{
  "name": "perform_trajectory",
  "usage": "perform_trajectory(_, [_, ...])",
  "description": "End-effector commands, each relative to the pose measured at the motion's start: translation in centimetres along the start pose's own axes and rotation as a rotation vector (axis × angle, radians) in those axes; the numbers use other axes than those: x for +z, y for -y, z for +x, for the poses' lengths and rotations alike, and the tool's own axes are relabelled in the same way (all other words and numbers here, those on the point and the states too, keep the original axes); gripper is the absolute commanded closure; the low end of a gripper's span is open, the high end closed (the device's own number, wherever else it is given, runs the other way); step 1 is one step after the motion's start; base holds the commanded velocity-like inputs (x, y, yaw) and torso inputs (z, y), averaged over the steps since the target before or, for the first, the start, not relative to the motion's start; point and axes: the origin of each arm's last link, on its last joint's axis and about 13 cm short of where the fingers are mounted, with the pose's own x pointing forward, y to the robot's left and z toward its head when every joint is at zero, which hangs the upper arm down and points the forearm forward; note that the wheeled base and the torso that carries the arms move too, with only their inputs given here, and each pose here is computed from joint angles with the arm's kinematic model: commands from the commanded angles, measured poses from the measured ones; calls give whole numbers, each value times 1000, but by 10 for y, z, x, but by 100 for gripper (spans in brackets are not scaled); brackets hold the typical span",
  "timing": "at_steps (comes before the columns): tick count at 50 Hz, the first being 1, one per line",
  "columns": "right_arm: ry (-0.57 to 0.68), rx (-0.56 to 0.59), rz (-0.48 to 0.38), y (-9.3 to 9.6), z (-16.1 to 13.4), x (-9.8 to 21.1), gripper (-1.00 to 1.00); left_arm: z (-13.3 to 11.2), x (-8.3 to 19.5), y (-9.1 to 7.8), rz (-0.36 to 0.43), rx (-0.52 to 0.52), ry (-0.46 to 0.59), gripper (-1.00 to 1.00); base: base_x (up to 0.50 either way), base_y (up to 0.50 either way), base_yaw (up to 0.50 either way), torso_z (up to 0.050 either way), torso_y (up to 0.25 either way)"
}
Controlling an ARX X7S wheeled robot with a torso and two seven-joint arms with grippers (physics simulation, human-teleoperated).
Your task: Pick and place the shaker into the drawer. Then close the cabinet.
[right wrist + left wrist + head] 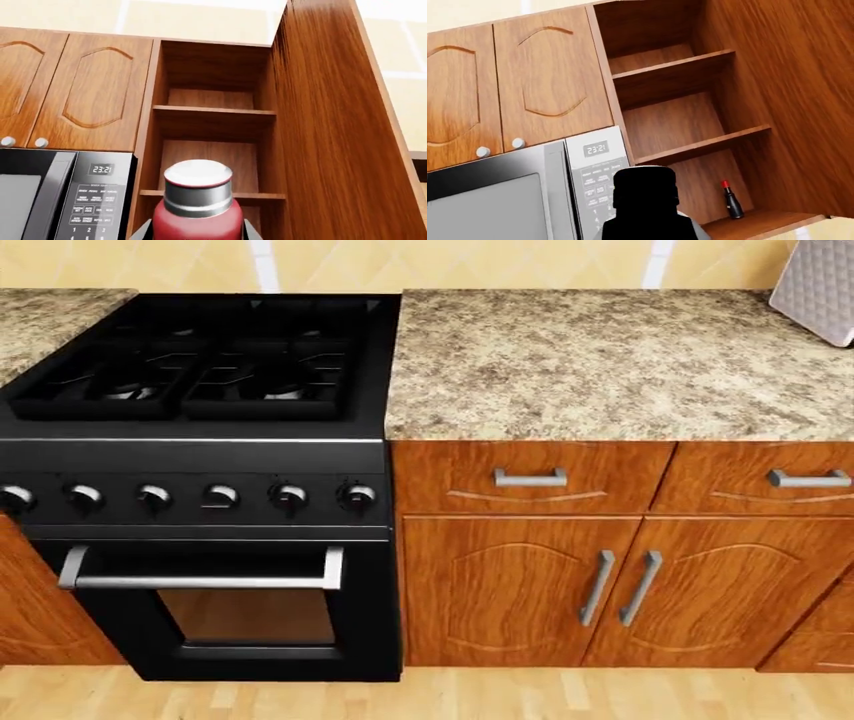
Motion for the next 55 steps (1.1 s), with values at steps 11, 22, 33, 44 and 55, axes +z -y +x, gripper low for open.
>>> perform_trajectory(11, [-13, 51, 12, 12, -49, -8, 100, -14, 3, 4, -43, -11, -77, 100, 0, 0, 0, 0, 0])
perform_trajectory(22, [-66, 105, 11, 14, -83, -35, 100, -51, -15, 12, -65, -10, -86, 100, 0, 0, 0, 0, 0])
perform_trajectory(33, [-172, 140, 41, 25, -145, -79, 100, -111, -80, 27, -117, -6, -180, 100, 0, 0, 0, 0, 0])
perform_trajectory(44, [-214, 159, 54, 27, -167, -95, 100, -131, -102, 30, -169, 14, -208, 100, 0, 0, 0, 0, 0])
perform_trajectory(55, [-253, 167, 52, 32, -188, -112, 100, -158, -130, 34, -175, 55, -251, 100, 0, 0, 0, 1, 0])
